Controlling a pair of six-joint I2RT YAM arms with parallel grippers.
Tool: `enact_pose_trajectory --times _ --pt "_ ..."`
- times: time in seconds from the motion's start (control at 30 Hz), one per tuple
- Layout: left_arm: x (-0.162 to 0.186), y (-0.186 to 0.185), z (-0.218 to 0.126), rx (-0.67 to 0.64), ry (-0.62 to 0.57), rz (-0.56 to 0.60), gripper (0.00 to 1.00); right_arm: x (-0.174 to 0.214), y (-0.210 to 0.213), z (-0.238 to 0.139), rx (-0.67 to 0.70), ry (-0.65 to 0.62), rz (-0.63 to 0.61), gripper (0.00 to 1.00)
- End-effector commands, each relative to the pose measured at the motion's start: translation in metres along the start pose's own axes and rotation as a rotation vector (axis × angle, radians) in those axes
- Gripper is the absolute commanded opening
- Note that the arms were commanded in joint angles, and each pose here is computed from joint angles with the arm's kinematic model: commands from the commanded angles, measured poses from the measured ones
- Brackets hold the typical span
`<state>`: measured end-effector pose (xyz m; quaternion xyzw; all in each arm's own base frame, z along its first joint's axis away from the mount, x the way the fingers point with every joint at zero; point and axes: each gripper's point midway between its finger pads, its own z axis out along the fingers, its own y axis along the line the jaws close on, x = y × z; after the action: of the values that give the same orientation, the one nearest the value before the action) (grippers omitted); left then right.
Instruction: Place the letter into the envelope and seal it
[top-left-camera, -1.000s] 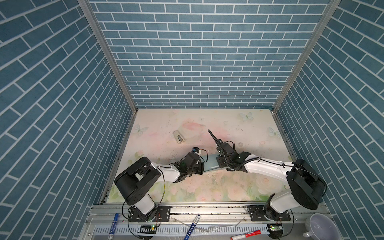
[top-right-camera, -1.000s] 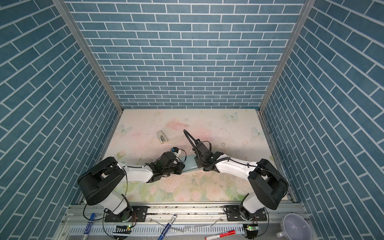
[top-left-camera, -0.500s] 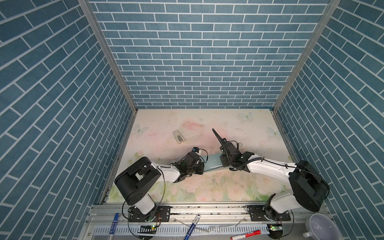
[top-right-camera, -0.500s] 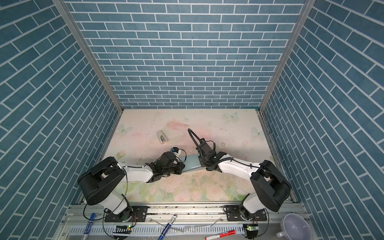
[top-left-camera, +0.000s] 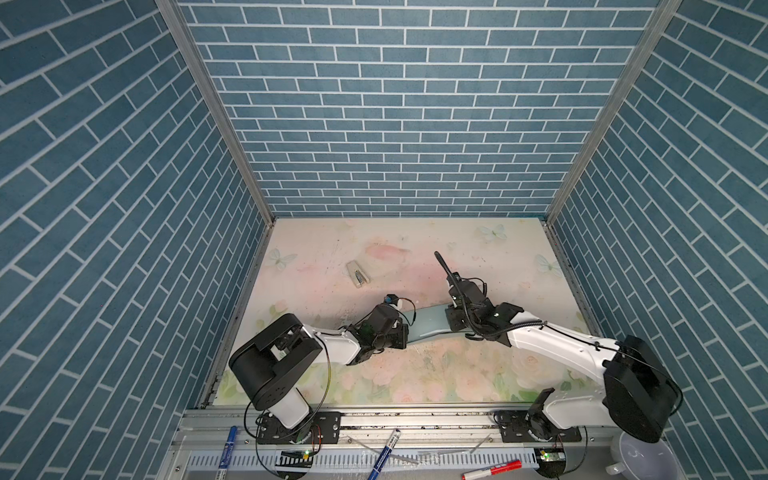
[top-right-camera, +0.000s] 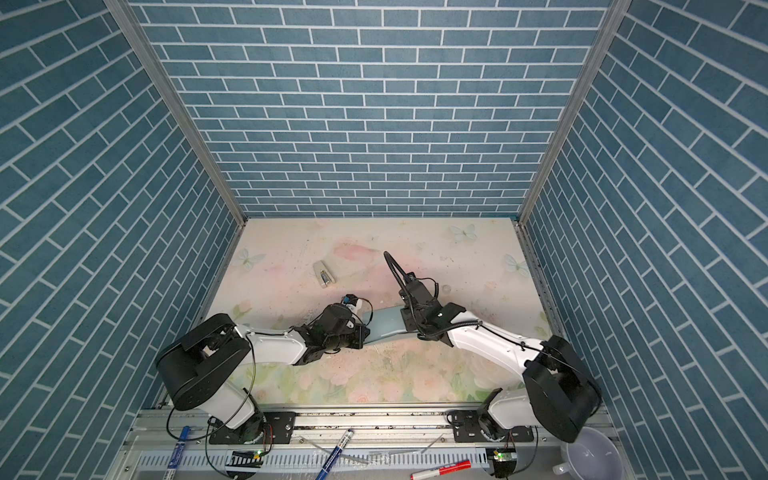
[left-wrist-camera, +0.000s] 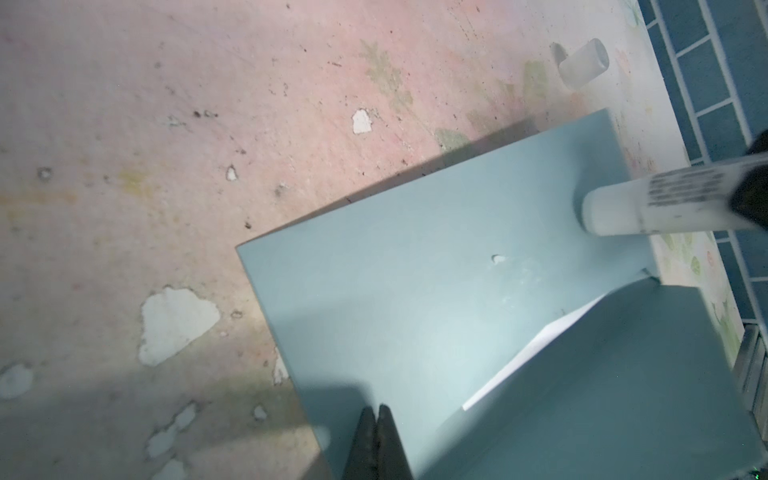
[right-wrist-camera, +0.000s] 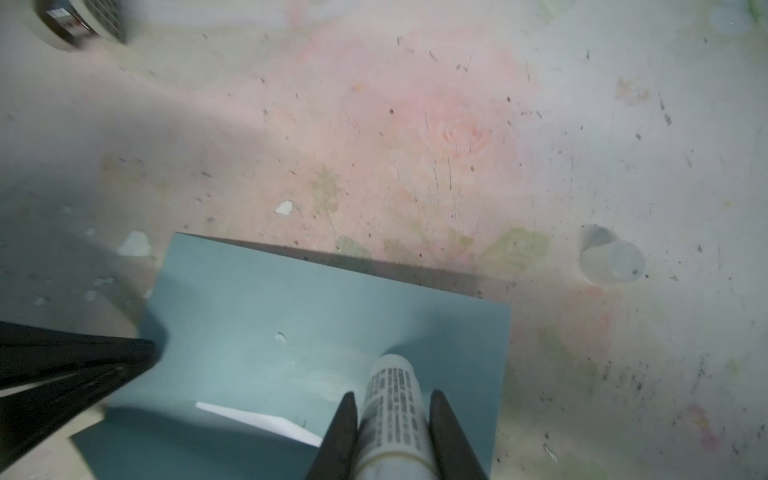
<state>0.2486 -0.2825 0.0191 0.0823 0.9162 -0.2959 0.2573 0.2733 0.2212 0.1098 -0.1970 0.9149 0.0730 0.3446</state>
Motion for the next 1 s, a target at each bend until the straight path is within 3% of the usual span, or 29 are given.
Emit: enact_pose_trajectory --times 0.0,0.43,0.77,0.97 --pt "0.045 0.041 0.001 -0.145 0.159 -0.028 0.00 -0.017 0.012 -0.011 -0.074 -0.050 0.049 0.00" --pt "0.045 0.039 0.003 -0.138 0.161 -0.028 0.00 -0.019 0.073 0.022 -0.164 0.029 -0.049 0.00" --pt "0.045 0.039 0.004 -0.137 0.163 -0.028 0.00 0.002 0.083 0.043 -0.160 0.098 -0.075 0.00" --pt "0.045 0.039 0.004 -0.139 0.165 -0.029 0.00 0.016 0.068 0.044 -0.092 0.137 -0.099 0.00"
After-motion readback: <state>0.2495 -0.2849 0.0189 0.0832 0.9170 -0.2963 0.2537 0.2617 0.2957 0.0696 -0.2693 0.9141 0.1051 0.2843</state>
